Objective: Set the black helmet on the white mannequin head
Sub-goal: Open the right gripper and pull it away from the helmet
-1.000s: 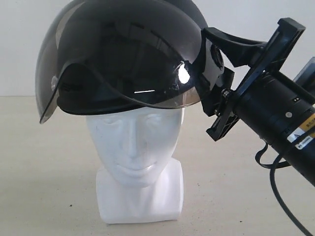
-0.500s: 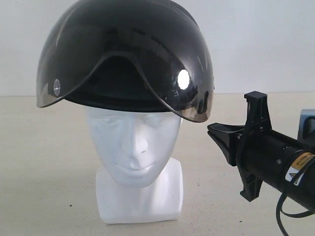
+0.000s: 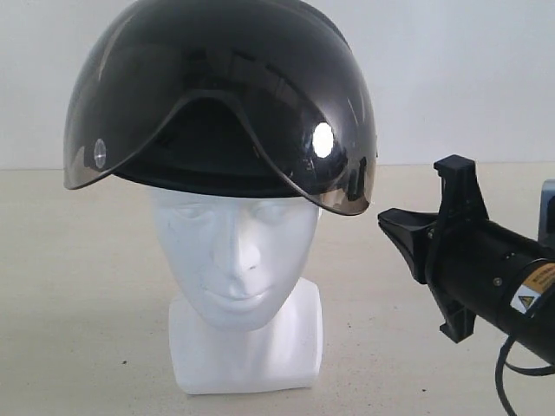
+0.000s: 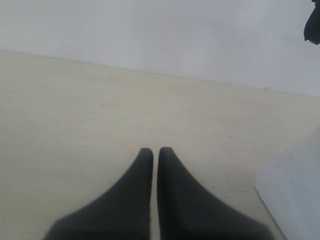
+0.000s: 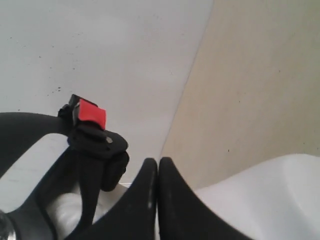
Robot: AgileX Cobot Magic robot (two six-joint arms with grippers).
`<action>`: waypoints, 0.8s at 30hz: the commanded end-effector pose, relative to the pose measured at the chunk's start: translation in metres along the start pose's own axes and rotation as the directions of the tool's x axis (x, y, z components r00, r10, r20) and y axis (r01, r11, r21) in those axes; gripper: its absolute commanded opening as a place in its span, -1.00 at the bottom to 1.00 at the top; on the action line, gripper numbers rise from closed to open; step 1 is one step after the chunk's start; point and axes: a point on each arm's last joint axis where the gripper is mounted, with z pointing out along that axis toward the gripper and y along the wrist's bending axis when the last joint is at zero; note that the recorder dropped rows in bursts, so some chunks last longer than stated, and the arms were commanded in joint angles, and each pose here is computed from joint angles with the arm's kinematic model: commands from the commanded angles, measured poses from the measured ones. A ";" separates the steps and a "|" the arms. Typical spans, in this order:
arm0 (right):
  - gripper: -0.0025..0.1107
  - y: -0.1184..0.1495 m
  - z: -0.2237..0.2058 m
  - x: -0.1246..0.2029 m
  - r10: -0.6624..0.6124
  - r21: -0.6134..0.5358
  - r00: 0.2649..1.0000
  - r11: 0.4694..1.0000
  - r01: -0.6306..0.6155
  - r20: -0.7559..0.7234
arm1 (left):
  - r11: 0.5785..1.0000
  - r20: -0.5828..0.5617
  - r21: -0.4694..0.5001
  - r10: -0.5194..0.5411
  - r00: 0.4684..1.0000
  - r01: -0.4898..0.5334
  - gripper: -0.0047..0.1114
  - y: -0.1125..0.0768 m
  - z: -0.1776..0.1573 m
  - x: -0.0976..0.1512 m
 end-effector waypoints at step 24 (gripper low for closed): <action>-0.96 0.078 -0.062 -0.002 -0.706 -0.014 0.146 0.217 0.976 -0.693 | 1.000 -0.002 0.002 -0.004 1.000 0.004 -0.84 0.000 0.000 0.001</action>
